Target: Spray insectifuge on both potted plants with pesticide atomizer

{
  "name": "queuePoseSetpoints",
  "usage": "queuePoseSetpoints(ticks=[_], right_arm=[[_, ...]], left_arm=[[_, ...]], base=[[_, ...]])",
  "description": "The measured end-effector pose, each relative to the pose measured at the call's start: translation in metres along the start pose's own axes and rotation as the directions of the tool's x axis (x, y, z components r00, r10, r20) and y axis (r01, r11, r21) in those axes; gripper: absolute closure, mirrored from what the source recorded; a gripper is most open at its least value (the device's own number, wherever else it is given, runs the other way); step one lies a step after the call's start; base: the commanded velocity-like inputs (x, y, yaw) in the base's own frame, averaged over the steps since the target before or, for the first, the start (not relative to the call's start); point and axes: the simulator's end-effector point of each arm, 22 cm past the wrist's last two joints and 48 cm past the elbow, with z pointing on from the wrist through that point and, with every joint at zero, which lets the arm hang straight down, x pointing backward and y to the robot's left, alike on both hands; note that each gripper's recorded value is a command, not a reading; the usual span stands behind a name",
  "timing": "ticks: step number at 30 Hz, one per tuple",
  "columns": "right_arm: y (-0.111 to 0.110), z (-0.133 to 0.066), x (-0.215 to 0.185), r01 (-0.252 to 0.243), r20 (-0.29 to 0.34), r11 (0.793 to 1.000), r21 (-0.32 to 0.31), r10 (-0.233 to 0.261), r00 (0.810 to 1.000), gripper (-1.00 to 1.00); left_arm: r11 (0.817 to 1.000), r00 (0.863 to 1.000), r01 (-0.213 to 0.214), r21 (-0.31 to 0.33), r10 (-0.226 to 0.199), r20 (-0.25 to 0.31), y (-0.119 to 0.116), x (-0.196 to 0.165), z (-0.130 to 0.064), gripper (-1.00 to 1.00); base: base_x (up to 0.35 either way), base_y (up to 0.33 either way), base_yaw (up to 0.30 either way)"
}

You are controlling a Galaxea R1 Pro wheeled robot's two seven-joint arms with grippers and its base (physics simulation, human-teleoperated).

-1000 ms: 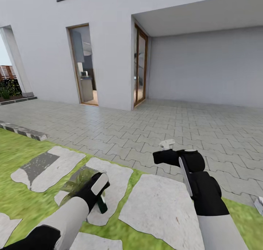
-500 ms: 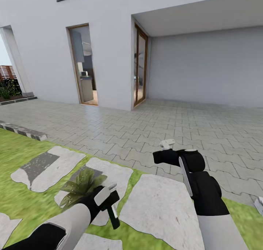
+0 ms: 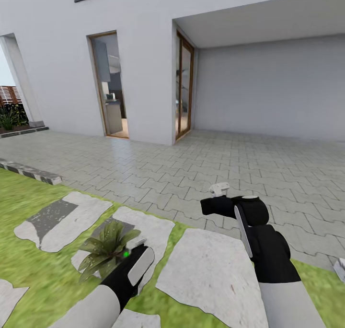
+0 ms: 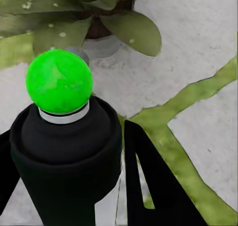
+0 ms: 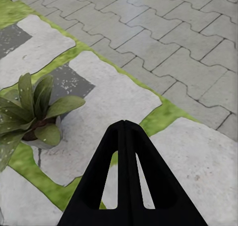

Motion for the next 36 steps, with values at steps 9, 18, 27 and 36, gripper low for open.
queuePoseSetpoints(ticks=[9, 18, 27, 36], right_arm=[[0.000, 0.000, 0.000, 0.000, -0.001, 1.000, 0.001, 0.000, 1.000, 1.00], [0.001, 0.000, 0.000, 0.002, -0.002, 1.000, 0.001, -0.002, 1.000, 1.00], [0.001, 0.002, 0.007, 0.000, -0.013, 1.000, 0.001, 0.000, 1.000, 1.00], [0.005, 0.001, 0.014, 0.001, -0.018, 1.000, -0.004, -0.001, 1.000, 1.00]], left_arm=[[0.995, 0.995, -0.011, -0.098, 0.021, 0.098, 0.009, -0.012, -0.023, 1.00], [0.989, 0.990, -0.064, 0.136, 0.045, 0.137, -0.048, -0.005, -0.028, 1.00], [0.957, 0.998, 0.056, 0.284, -0.050, -0.030, -0.070, 0.030, -0.018, 1.00], [0.962, 0.998, 0.068, 0.266, -0.061, -0.034, -0.063, 0.032, -0.013, 1.00]], base=[[0.000, -0.039, 0.000], [0.000, -0.314, 0.000], [0.129, -0.304, 0.000], [0.255, -0.236, 0.004]])
